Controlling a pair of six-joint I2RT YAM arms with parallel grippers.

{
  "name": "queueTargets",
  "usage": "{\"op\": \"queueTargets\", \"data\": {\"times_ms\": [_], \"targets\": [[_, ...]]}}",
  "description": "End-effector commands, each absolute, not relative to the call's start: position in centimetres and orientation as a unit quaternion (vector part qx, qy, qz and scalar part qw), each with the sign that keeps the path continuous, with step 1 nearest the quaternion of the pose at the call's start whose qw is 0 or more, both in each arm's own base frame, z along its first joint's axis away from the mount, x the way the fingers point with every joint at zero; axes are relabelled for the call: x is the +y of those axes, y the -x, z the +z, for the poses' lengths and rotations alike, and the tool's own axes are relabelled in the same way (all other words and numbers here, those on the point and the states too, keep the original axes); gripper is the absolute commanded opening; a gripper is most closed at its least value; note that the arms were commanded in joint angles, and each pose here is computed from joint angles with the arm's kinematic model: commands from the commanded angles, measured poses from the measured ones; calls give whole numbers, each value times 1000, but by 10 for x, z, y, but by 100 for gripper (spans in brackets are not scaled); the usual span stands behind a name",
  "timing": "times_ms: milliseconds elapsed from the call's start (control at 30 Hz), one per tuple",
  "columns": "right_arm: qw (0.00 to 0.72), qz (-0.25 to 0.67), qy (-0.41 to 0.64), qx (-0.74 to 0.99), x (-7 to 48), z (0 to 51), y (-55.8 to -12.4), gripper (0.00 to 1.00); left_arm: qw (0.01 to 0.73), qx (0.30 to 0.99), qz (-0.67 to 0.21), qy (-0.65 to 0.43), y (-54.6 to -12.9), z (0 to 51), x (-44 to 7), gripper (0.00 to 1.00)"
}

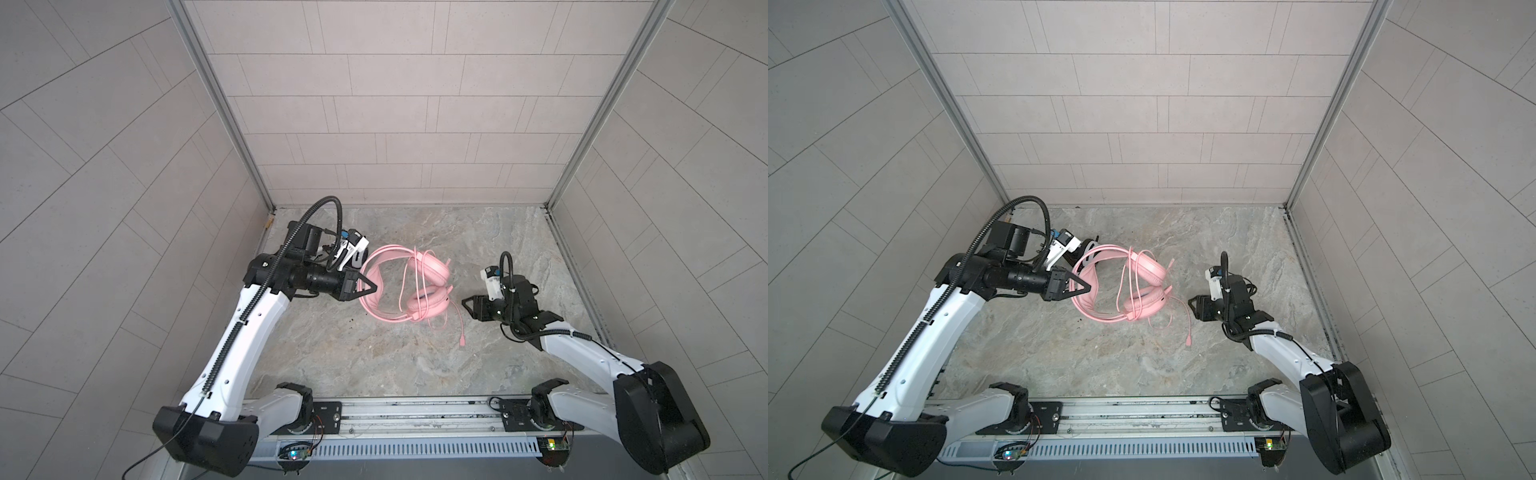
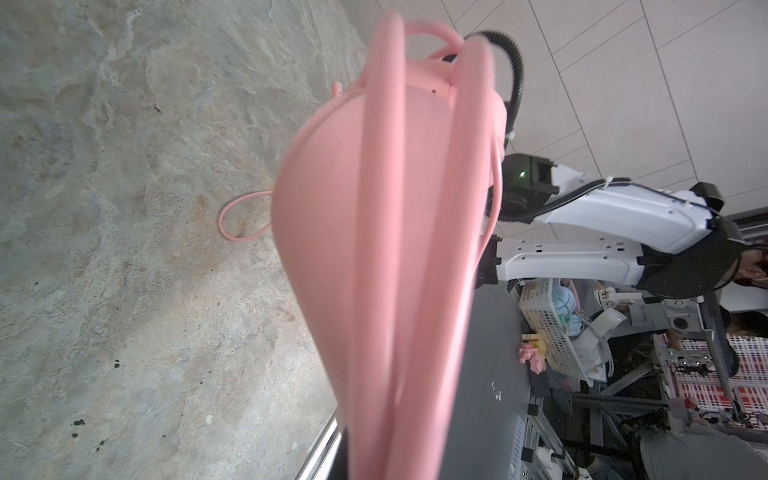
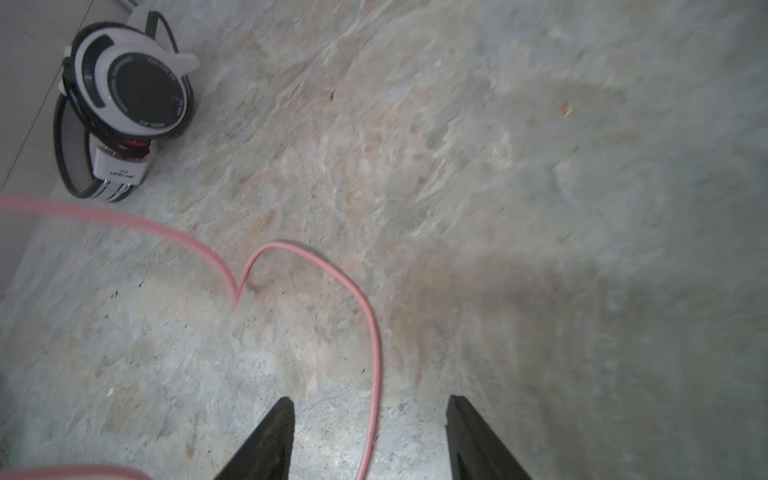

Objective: Wrap the headphones

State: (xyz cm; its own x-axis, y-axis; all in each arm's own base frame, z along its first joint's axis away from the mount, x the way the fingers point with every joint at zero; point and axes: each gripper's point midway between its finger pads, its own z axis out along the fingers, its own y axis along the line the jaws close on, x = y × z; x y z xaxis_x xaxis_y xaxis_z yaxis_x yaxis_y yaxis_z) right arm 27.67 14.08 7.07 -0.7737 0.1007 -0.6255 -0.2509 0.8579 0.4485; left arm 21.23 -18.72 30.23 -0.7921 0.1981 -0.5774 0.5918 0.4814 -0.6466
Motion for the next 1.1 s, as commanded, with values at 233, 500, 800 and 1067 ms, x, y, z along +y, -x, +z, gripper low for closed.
{"op": "queueTargets", "data": {"times_ms": [233,500,800,1067], "targets": [[420,334,111,836,189,111,-297,69,266,781,-500,-263,-208,347,-194,0],[429,427,117,787,225,120,-322,95,266,781,-500,-262,-208,349,-194,0],[456,457,115,755,240,136,-346,86,266,782,-500,-260,-206,349,-193,0],[467,455,109,750,240,140,-358,7,272,786,-493,-256,-208,348,-189,0]]}}
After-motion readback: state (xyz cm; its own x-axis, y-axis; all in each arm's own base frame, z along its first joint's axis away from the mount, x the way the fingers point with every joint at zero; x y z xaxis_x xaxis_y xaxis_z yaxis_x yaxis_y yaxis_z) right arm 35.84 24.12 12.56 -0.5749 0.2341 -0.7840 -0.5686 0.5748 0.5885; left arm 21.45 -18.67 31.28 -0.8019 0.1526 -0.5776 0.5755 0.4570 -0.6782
